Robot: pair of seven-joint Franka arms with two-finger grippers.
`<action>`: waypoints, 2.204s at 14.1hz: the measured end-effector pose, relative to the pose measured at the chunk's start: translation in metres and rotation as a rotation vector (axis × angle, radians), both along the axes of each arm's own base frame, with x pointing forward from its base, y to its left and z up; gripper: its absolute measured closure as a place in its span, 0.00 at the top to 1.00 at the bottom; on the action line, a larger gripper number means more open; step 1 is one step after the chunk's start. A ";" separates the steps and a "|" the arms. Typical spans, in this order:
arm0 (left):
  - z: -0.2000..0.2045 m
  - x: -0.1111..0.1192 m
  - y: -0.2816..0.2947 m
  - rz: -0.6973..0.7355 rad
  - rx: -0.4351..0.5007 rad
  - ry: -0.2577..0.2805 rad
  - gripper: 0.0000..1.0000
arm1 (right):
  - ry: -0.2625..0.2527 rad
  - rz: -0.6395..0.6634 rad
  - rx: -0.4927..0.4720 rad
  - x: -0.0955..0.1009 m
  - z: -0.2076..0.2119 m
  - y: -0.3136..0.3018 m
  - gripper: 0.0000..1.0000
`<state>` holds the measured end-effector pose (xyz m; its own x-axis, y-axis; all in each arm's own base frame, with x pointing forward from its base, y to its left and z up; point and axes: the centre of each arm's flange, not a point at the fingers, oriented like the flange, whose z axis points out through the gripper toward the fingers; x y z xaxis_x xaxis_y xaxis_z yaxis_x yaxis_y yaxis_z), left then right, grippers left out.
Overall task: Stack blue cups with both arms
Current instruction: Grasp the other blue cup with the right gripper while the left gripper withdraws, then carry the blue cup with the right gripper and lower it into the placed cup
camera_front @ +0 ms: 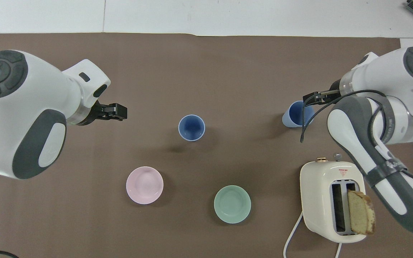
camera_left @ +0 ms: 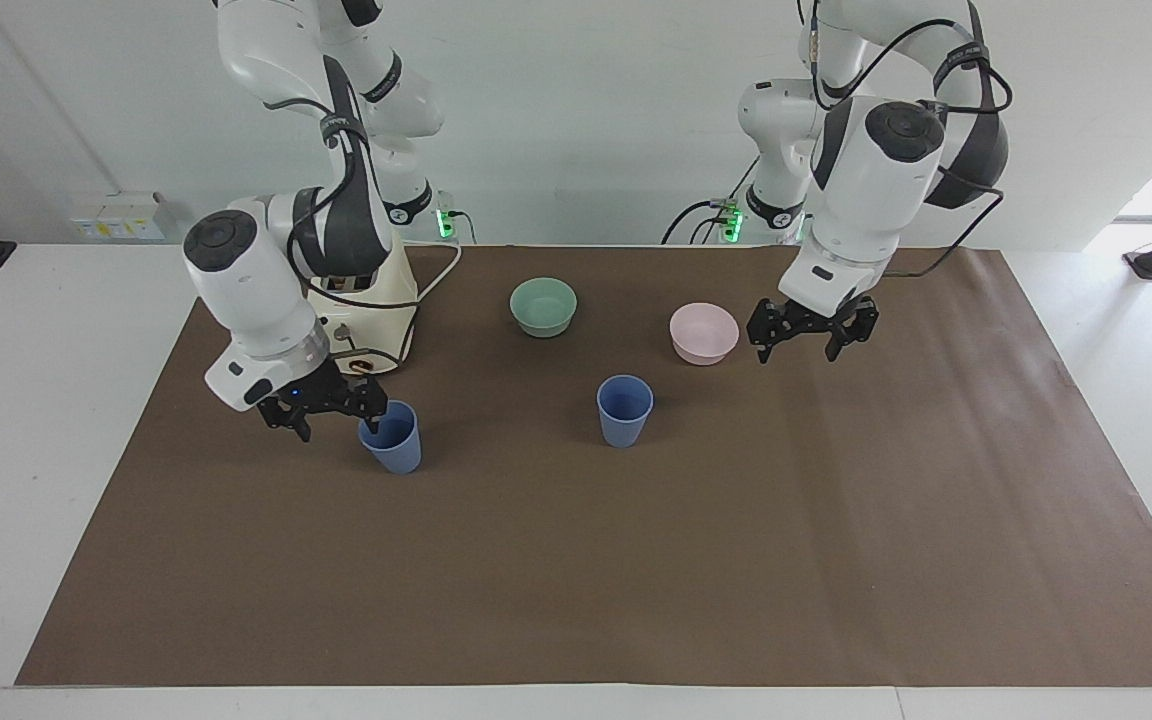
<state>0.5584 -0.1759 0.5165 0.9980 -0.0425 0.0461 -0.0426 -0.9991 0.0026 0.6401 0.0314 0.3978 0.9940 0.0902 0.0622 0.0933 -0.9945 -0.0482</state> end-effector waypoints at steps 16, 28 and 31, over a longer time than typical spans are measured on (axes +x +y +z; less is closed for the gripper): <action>0.105 -0.011 0.105 -0.018 0.030 -0.009 1.00 | 0.049 0.048 -0.003 -0.011 -0.031 -0.003 0.14; 0.100 -0.035 0.119 0.011 0.016 0.109 1.00 | -0.021 -0.081 0.042 0.008 0.077 0.070 0.05; 0.099 -0.036 0.121 0.015 0.008 0.110 1.00 | -0.026 -0.135 0.058 0.001 0.101 0.124 0.05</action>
<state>0.5227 -0.0545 0.6155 0.9976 -0.0279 -0.0638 -0.0280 -0.9996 -0.0014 0.6412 0.1553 0.4990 0.9948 -0.0489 0.0894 -0.0394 -0.9937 -0.1053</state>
